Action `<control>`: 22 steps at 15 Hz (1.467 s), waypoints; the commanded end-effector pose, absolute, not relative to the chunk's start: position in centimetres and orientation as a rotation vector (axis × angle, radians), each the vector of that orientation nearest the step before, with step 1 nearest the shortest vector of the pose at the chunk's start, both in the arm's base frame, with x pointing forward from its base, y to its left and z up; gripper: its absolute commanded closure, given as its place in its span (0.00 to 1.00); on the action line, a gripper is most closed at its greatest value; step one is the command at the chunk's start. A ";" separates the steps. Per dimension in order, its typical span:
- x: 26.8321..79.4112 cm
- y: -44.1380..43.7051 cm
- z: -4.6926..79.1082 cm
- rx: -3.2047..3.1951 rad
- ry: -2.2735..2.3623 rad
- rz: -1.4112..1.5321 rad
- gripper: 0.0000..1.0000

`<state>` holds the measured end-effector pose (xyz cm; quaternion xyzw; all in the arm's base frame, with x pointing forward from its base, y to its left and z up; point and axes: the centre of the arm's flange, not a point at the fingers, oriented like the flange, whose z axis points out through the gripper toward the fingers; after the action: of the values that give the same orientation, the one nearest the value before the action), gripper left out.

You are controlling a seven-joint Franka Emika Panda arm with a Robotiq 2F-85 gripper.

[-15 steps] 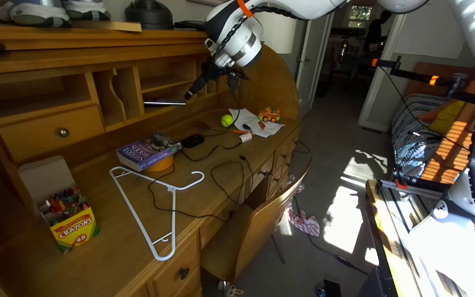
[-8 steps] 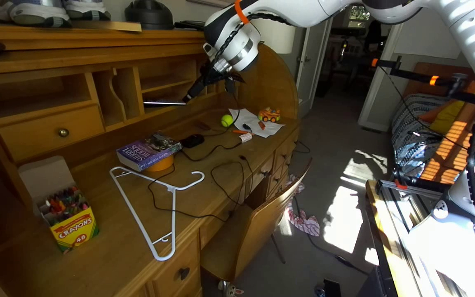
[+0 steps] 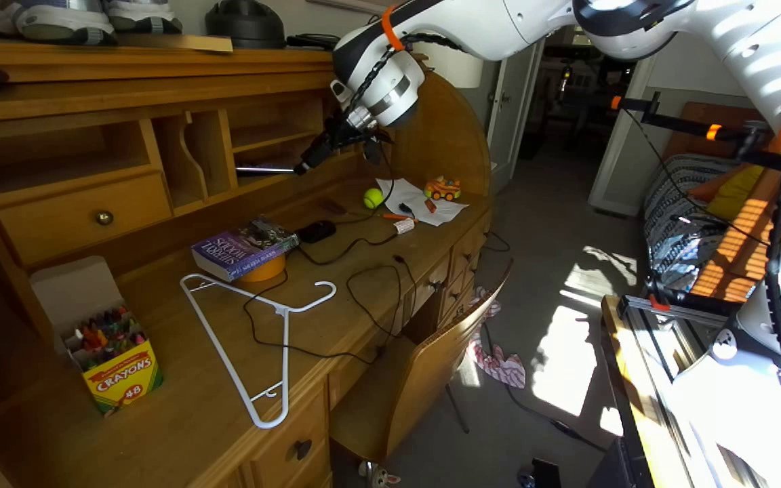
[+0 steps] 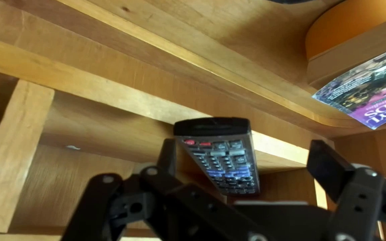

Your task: Put the remote on top of the book

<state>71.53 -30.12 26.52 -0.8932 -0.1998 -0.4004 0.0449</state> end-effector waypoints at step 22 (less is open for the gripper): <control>72.2 -30.7 25.9 -2.472 -0.724 -1.261 0.00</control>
<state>72.40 -30.06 25.77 -0.8628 -0.2427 -0.4245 0.1281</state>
